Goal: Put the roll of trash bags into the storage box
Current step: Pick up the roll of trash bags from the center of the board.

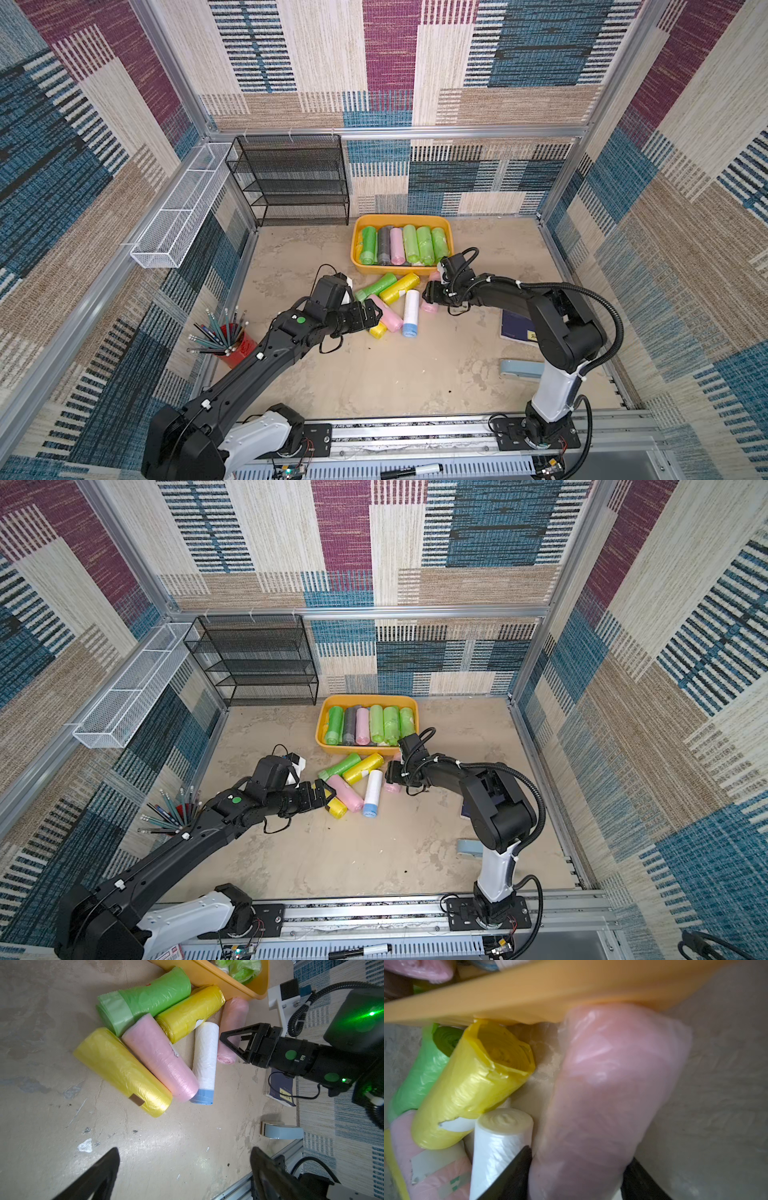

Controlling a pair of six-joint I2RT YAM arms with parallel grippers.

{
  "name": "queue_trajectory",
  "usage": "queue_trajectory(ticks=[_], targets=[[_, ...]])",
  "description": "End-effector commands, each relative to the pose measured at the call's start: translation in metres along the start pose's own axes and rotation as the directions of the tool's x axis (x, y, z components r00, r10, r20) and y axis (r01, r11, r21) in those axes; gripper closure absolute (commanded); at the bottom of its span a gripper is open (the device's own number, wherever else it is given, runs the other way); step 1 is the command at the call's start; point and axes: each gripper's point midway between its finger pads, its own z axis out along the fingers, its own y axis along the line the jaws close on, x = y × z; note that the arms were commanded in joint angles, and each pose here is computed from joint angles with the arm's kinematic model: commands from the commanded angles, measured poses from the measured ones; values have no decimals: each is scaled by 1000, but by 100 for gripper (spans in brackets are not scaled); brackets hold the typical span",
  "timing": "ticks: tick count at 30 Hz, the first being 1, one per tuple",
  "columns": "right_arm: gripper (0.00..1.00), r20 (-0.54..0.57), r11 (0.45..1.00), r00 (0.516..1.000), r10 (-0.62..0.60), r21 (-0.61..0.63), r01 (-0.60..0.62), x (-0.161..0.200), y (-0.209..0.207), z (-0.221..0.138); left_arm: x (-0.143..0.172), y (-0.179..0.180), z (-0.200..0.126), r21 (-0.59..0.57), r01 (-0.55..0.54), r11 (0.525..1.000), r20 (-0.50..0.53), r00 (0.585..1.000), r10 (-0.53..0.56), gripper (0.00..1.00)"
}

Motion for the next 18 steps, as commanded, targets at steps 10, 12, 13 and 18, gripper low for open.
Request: queue_trajectory(ticks=[10,12,13,18], targets=[[36,-41,975,998,-39,216,47,16,-39,-3,-1,9,-6,-41,-26,999,21,999,26,2],[40,-42,977,999,-33,209,41,20,-39,-4,-2,8,-7,-37,-28,999,23,999,29,2],[43,-41,979,999,-31,202,39,21,-39,-5,-2,8,-8,-37,-30,999,24,999,31,2],[46,-31,988,999,-17,153,22,27,-33,-12,-4,9,-12,-47,-34,998,38,999,36,2]])
